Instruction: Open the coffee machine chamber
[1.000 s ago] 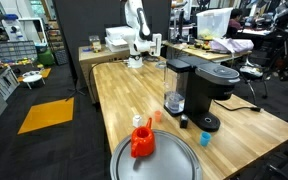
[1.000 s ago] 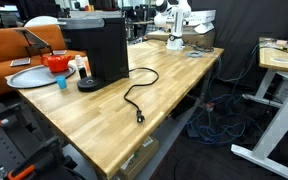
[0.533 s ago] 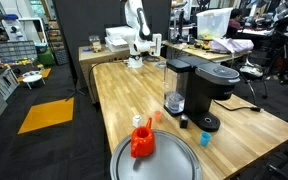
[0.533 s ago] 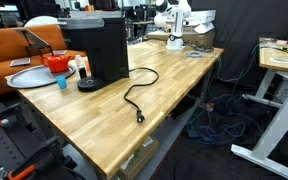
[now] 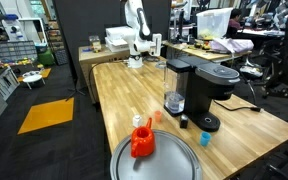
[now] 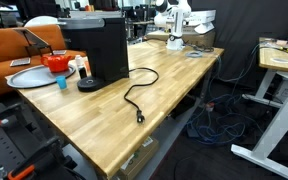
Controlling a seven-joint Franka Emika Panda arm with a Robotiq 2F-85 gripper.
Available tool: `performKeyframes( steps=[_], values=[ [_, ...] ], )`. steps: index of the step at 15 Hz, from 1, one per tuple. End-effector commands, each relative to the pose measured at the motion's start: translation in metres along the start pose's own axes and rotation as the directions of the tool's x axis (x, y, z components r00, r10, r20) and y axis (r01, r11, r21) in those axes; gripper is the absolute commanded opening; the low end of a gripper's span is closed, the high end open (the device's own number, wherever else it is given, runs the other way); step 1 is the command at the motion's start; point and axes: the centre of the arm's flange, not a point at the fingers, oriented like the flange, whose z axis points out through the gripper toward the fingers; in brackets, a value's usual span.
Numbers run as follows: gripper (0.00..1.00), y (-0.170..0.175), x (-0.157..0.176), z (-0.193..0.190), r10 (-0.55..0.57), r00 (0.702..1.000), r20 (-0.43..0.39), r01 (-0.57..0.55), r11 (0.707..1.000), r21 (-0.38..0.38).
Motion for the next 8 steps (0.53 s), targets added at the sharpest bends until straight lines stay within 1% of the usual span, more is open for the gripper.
performKeyframes(
  steps=[1, 4, 5, 6, 7, 8],
  values=[
    [0.52, -0.017, 0.003, 0.020, 0.015, 1.000, 0.013, -0.016, 1.000, 0.010],
    [0.31, -0.022, 0.001, 0.030, 0.025, 0.999, 0.038, -0.026, 0.999, 0.024],
    [0.61, -0.022, 0.000, 0.032, 0.026, 0.999, 0.046, -0.027, 0.999, 0.029],
    [0.70, -0.022, -0.001, 0.034, 0.025, 0.998, 0.050, -0.026, 0.999, 0.028],
    [0.72, -0.021, -0.002, 0.036, 0.022, 0.998, 0.055, -0.023, 0.999, 0.028],
    [0.79, -0.020, -0.004, 0.037, 0.016, 0.998, 0.053, -0.017, 0.999, 0.031]
  ],
)
